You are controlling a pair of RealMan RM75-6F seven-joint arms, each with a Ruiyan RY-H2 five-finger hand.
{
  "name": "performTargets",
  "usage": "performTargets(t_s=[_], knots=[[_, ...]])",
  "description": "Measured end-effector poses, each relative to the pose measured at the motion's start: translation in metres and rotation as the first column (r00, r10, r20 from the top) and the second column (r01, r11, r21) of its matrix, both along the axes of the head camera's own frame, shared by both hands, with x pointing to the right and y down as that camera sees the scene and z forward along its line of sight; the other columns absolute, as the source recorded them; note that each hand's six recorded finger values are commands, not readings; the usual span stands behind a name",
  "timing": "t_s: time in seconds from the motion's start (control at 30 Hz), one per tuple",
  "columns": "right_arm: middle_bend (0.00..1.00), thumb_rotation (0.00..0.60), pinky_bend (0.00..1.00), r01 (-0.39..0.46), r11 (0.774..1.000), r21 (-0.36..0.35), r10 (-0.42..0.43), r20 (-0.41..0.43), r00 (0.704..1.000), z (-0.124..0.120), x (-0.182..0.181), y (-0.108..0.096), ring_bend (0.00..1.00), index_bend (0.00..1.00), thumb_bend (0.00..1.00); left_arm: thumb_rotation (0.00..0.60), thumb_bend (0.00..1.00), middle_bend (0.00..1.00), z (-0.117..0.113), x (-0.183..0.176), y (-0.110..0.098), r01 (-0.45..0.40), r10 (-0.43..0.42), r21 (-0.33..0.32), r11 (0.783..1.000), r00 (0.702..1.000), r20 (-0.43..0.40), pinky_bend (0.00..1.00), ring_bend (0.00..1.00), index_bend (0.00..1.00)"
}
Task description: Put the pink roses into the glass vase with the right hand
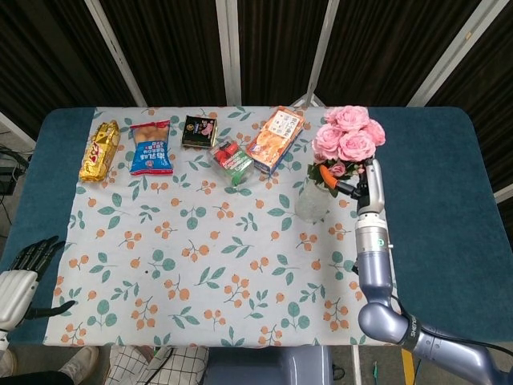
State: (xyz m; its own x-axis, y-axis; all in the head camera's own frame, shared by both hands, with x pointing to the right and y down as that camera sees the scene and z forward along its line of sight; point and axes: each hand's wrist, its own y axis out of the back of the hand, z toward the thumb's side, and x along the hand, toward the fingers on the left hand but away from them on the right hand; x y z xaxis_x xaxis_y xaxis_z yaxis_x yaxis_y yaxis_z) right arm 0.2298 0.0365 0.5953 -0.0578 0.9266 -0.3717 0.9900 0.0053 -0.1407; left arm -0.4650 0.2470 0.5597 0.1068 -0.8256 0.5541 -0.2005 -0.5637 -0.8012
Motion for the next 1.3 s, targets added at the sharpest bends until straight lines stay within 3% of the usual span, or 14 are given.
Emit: performTargets(t_s=[0.43,0.7,0.93,1.07,1.3], knots=[[0.00,0.600,0.00,0.092,0.992,-0.089,-0.104,-0.136,0.985,0.005,0.020,0.057,0.00,0.00,0.29,0.600,0.00,0.00,0.000,0.001,0.001,-0.007,0.006,0.006,1.000,1.000,0.007,0.00,0.00,0.00],[0.00,0.600,0.00,0.172,0.977,-0.127,-0.200,-0.246,0.948,0.003,0.026,0.071,0.00,0.00,0.28,0.600,0.00,0.00,0.001,0.003,0.001,-0.009,0.009,0.001,1.000,1.000,0.007,0.00,0.00,0.00],[0.00,0.600,0.00,0.200,0.970,-0.136,-0.234,-0.325,0.916,0.002,0.035,0.079,0.00,0.00,0.28,0.600,0.00,0.00,0.001,0.002,0.001,-0.007,0.007,-0.002,1.000,1.000,0.005,0.00,0.00,0.00],[0.00,0.600,0.00,0.212,0.965,-0.157,-0.257,-0.380,0.888,0.004,0.045,0.083,0.00,0.00,0.29,0.600,0.00,0.00,0.001,0.003,0.001,-0.010,0.010,-0.004,1.000,1.000,0.005,0.00,0.00,0.00],[0.00,0.600,0.00,0.237,0.948,-0.212,-0.314,-0.499,0.808,0.005,0.073,0.098,0.00,0.00,0.29,0.600,0.00,0.00,0.000,0.003,0.002,-0.012,0.012,-0.004,1.000,1.000,0.004,0.00,0.00,0.00]])
